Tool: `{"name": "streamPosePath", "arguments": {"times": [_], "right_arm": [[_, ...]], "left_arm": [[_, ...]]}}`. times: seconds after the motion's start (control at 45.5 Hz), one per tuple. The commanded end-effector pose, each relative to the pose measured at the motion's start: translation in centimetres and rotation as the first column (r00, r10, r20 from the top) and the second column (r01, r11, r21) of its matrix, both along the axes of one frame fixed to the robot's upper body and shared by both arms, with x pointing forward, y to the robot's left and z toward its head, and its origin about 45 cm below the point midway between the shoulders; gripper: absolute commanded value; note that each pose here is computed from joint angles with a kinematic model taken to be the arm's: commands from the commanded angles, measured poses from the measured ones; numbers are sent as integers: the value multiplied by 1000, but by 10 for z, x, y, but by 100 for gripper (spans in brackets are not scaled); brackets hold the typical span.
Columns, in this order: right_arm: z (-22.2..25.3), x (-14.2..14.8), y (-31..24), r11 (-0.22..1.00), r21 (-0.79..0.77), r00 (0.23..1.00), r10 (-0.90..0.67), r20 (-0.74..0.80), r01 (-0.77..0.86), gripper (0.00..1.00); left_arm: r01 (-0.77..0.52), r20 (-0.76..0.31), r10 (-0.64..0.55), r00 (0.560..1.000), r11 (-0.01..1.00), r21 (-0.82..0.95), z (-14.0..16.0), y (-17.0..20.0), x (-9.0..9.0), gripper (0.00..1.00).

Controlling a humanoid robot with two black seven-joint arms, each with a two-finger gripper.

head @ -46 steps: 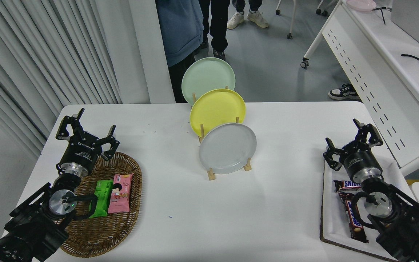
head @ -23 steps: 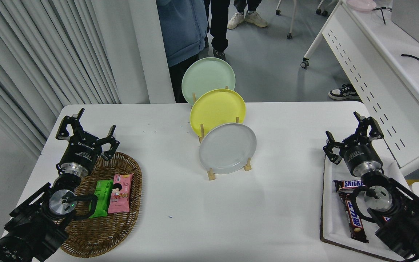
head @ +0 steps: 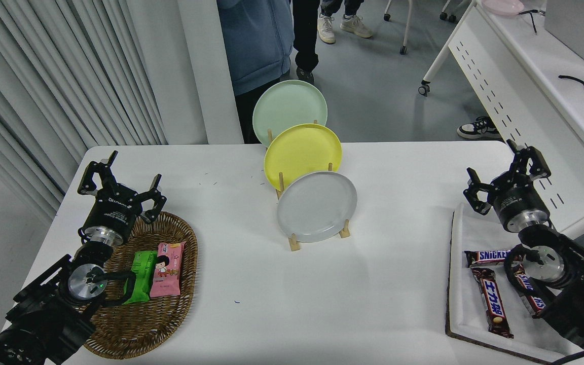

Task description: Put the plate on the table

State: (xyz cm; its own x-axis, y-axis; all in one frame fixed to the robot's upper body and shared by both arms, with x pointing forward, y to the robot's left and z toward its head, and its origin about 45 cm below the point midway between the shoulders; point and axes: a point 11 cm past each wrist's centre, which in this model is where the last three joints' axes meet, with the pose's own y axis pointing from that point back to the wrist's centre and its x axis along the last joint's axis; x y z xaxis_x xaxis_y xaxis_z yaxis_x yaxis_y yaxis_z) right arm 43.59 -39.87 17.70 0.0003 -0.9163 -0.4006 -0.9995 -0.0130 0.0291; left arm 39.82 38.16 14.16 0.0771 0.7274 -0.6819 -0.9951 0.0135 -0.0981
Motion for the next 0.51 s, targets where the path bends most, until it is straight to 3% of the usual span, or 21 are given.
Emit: {"name": "streamPosePath", "arguments": {"times": [0.0,0.198,0.352,0.484], "right_arm": [[28,1,13,967,-170,982,187,-26,-188,99],[33,2,44,927,-197,948,311,-71,-319,99],[39,-19,42,847,-281,892,412,-186,-450,99],[49,-24,59,812,-265,852,474,-222,-520,99]], "left_arm": [[0,-1,0,1000,1000,1,0,0,0,100],[-1,0,1,1000,1000,0,0,0,0,100],[0,-1,0,1000,1000,1,0,0,0,100],[1,0,-1,1000,1000,0,0,0,0,100]]}}
